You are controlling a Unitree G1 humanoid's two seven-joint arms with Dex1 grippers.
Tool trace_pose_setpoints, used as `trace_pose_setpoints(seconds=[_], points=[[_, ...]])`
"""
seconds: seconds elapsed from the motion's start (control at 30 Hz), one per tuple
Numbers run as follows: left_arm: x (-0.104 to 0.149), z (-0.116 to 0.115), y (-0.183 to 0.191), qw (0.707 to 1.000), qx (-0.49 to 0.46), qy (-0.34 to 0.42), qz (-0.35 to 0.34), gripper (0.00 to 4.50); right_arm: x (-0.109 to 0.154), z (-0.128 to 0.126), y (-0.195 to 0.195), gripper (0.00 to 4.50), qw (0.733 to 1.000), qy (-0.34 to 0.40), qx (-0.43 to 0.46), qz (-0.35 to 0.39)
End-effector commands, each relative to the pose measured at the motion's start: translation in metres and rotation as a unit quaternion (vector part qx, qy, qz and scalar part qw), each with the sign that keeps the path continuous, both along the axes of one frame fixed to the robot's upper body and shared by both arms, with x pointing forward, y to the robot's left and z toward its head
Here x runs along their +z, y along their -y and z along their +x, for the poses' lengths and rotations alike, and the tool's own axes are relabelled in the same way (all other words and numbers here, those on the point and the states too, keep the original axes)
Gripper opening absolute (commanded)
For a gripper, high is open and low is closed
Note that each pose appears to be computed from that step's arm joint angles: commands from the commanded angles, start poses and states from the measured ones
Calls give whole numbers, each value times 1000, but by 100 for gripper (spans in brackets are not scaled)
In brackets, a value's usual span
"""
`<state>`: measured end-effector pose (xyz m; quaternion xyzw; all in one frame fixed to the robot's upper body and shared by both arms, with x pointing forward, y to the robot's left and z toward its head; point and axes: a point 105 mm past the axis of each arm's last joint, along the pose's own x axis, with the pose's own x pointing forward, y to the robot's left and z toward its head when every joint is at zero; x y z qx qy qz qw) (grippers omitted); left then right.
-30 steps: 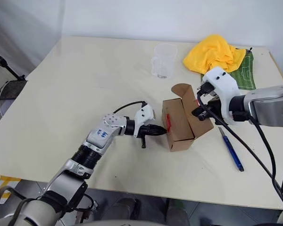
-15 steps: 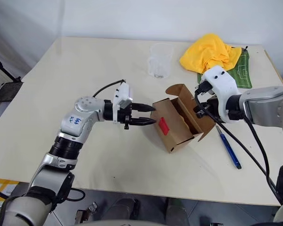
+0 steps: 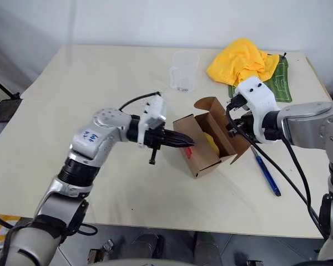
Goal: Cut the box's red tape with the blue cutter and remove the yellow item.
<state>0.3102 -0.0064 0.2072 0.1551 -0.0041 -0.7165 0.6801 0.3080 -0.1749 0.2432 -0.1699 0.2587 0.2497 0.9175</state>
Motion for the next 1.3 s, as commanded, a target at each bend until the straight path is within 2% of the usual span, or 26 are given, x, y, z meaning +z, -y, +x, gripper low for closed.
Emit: trace_pose_setpoints(seconds=[0.03, 0.13, 0.3, 0.5, 0.83, 0.93, 1.3], points=[[-7, 10, 4, 999, 29, 40, 20, 3, 10, -2, -3, 0, 1000, 19, 8, -5], [-15, 22, 6, 996, 62, 61, 29, 3, 9, -3, -3, 0, 1000, 17, 10, -7], [-24, 24, -2, 996, 72, 42, 44, 3, 9, -6, -3, 0, 1000, 11, 17, -9], [-42, 21, -45, 991, 82, -10, 103, 3, 10, -11, 6, 0, 1000, -3, 16, -21], [-50, 12, -52, 988, 103, -44, 105, 3, 2, -10, 4, 0, 998, -23, 24, -49], [-55, 8, -55, 986, 112, -55, 109, 3, -10, -14, -8, 0, 997, -38, 51, -52], [-50, 16, -58, 983, 151, -46, 89, 3, -17, -8, -20, 0, 997, -16, 51, -54]])
